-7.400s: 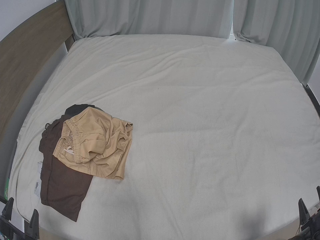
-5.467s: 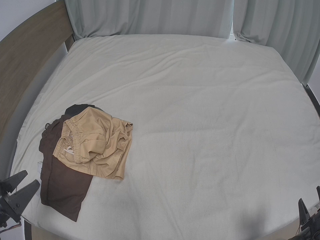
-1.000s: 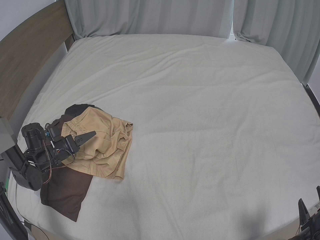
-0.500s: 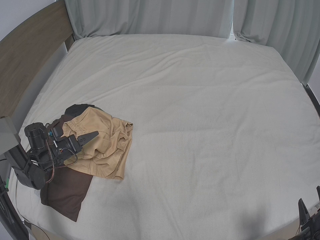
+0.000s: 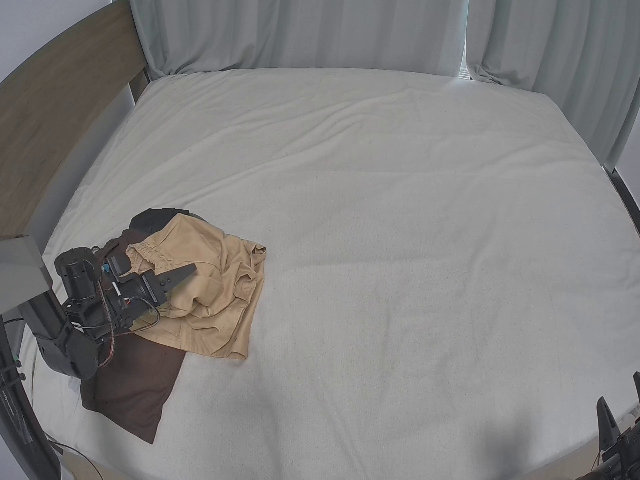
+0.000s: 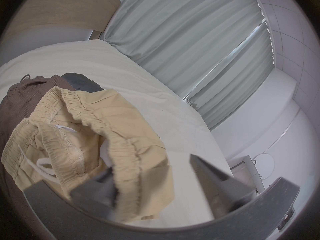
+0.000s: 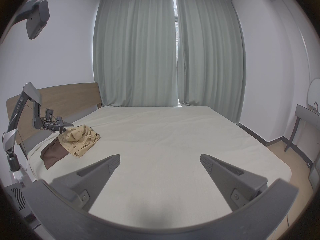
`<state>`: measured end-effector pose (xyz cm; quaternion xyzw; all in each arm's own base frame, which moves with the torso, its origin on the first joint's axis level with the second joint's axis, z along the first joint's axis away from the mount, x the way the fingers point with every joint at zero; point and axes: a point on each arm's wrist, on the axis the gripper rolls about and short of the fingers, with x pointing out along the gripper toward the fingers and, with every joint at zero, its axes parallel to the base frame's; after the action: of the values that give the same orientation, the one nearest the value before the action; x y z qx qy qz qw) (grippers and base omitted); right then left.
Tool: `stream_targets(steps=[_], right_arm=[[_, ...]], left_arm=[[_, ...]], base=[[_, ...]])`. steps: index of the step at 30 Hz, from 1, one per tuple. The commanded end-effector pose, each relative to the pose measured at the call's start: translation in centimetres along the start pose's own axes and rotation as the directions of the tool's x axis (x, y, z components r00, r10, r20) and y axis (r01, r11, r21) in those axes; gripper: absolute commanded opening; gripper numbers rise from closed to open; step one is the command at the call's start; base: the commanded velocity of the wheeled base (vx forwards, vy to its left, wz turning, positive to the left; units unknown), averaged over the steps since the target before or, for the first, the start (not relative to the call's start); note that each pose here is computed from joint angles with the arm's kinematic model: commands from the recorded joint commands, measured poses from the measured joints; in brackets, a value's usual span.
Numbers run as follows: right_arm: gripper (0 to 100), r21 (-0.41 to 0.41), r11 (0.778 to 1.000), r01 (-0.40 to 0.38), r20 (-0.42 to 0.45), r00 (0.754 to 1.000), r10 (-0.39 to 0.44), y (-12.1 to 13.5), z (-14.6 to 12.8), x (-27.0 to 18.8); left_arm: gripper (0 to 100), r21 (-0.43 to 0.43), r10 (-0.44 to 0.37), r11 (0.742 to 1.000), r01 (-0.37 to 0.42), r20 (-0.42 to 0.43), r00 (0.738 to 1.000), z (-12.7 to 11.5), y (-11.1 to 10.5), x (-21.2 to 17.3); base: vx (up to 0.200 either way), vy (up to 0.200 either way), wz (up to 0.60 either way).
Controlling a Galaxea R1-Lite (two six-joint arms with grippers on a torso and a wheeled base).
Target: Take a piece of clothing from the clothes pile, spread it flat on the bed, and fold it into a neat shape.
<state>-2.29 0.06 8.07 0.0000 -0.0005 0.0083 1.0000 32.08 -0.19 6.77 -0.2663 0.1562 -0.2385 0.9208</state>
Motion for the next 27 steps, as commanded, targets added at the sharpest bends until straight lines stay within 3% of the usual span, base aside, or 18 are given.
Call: stream_targets(steps=[1, 9, 13, 27], right_arm=[[100, 0.000, 1.000, 0.000, -0.012, 1.000, 0.000, 0.0, -0.5, 0.1], [100, 0.000, 1.000, 0.000, -0.010, 1.000, 0.000, 0.0, -0.5, 0.1], [100, 0.000, 1.000, 0.001, -0.010, 1.000, -0.001, 0.0, -0.5, 0.1], [100, 0.000, 1.000, 0.001, -0.010, 1.000, -0.001, 0.0, -0.5, 0.1]], left_arm=[[0, -0.013, 0.010, 1.000, -0.010, -0.015, 1.000, -0.6, 0.7, 0.4], [0, -0.033, -0.008, 0.999, 0.009, 0.015, 1.000, -0.6, 0.5, 0.2], [0, -0.031, -0.058, 0.998, 0.060, 0.077, 0.995, 0.3, -1.4, -1.2], [0, -0.017, -0.188, 0.982, 0.190, 0.101, 0.977, 1.7, -6.4, -6.2]], base=[[0.000, 0.000, 0.00], [0.000, 0.000, 0.00], [0.000, 0.000, 0.00], [0.000, 0.000, 0.00]])
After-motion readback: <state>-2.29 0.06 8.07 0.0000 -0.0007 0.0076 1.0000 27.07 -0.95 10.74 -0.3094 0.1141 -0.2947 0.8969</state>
